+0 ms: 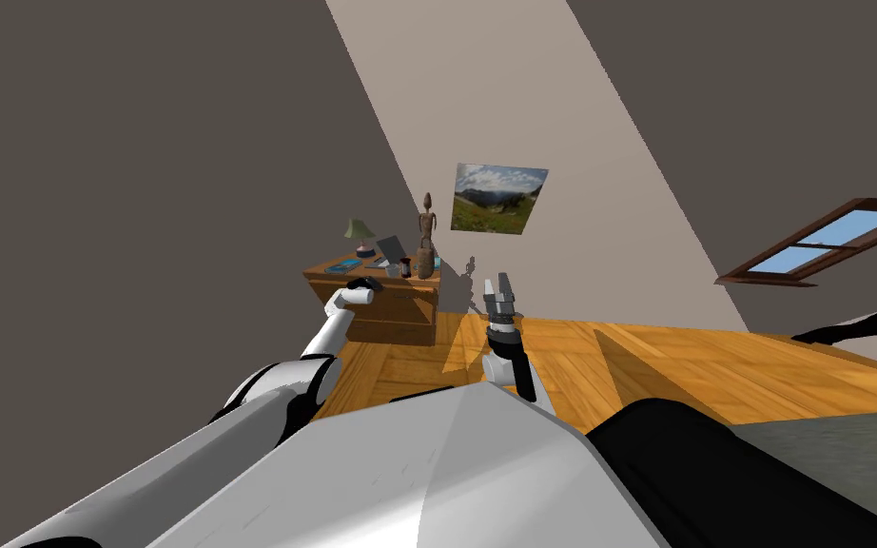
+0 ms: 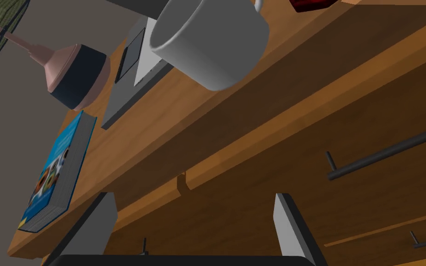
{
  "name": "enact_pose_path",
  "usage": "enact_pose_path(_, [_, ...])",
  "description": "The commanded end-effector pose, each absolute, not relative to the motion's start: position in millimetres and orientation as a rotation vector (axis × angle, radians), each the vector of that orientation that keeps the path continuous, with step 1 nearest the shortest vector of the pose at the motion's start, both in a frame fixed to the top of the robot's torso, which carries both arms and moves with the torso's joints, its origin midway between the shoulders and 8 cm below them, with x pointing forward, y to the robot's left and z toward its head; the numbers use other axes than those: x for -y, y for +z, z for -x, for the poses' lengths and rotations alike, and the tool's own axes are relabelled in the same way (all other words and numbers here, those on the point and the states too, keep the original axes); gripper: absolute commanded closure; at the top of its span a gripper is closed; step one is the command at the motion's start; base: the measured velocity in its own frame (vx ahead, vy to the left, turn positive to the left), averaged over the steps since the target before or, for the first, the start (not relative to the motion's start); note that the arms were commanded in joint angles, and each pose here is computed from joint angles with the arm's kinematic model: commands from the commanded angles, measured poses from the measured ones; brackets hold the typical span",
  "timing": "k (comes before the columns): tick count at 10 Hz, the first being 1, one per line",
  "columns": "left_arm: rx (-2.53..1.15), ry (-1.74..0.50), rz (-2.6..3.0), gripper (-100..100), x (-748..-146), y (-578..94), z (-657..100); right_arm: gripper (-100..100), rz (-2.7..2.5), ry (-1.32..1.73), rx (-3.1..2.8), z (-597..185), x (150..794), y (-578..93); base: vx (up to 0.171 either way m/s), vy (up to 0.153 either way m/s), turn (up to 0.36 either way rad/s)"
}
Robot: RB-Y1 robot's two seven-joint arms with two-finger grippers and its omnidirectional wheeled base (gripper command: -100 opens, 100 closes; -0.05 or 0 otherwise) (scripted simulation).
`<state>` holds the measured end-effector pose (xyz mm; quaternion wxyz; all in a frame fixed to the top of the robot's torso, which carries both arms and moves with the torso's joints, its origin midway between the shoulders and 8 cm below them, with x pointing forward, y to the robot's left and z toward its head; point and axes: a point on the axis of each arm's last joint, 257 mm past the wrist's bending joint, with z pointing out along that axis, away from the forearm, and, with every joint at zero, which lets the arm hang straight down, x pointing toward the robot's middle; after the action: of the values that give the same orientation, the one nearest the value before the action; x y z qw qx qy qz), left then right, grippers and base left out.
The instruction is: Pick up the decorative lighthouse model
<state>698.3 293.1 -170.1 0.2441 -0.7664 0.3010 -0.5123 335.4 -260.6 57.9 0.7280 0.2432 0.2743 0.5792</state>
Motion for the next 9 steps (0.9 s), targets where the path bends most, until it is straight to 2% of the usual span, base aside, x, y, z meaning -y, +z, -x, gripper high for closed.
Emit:
enact_pose_path(1, [-0.79,-1.378,2.173,-100,-291,-173,-702,0,-0.536,1.276,-0.605,-335,261,58,0.005,0.034,0.062])
enact_pose_path(9, [-0.748,-1.3,2.406,-100,-256,-152,-716,0,-0.536,1.276,-0.605,-335,261,58,0.02,0.032,0.039])
